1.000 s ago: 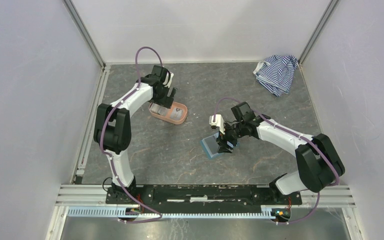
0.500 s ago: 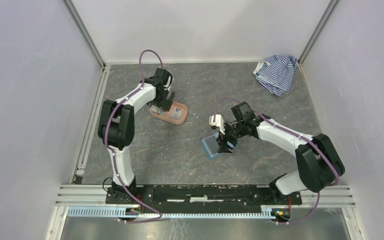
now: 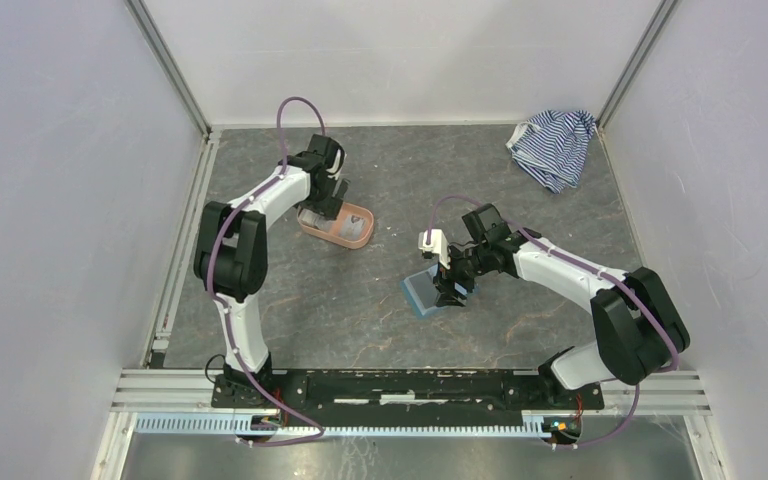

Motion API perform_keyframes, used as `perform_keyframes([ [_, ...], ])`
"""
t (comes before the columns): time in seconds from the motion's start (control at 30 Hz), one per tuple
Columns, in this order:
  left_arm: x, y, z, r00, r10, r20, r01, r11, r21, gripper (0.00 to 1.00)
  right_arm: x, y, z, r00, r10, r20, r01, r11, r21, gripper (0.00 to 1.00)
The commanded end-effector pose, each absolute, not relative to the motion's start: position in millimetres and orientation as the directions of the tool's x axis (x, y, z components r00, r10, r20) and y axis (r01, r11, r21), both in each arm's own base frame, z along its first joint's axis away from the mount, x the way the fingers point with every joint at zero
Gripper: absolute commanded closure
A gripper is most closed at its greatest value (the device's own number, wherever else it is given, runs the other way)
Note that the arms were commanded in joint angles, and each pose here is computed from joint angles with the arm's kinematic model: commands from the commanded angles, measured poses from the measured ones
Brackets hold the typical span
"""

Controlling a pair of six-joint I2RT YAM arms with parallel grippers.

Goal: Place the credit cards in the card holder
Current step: Pick up the credit card from the storage box.

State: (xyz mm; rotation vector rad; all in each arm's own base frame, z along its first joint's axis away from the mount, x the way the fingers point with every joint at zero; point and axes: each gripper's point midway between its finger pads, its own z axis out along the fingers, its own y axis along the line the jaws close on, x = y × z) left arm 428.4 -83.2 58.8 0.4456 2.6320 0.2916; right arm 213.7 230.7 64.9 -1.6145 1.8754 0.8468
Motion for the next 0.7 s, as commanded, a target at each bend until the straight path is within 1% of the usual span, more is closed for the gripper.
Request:
perform_keyframes([
  [0.0, 442, -80, 102, -0.806, 0.320, -0.498, 0.196, 0.938, 0.286, 0.11, 221, 238, 78, -0.118, -0.639, -0.760, -0.993, 0.068, 0.097, 0.25],
  [0.27, 439, -88, 103, -0.804, 0.314, -0.506, 0.209, 0.944, 0.254, 0.14, 221, 238, 77, -0.119, -0.639, -0.760, -0.993, 0.065, 0.100, 0.25],
  [0.4, 437, -90, 97, -0.814, 0.311, -0.490, 0.210, 0.945, 0.251, 0.21, 221, 238, 77, -0.118, -0.640, -0.759, -0.993, 0.065, 0.099, 0.25],
  [0.57, 436, -91, 98, -0.815, 0.302, -0.494, 0.199, 0.947, 0.251, 0.28, 221, 238, 78, -0.117, -0.639, -0.760, -0.993, 0.063, 0.099, 0.25],
  [0.67, 436, -90, 98, -0.818, 0.302, -0.490, 0.194, 0.946, 0.260, 0.35, 220, 238, 77, -0.115, -0.641, -0.759, -0.993, 0.060, 0.100, 0.25],
])
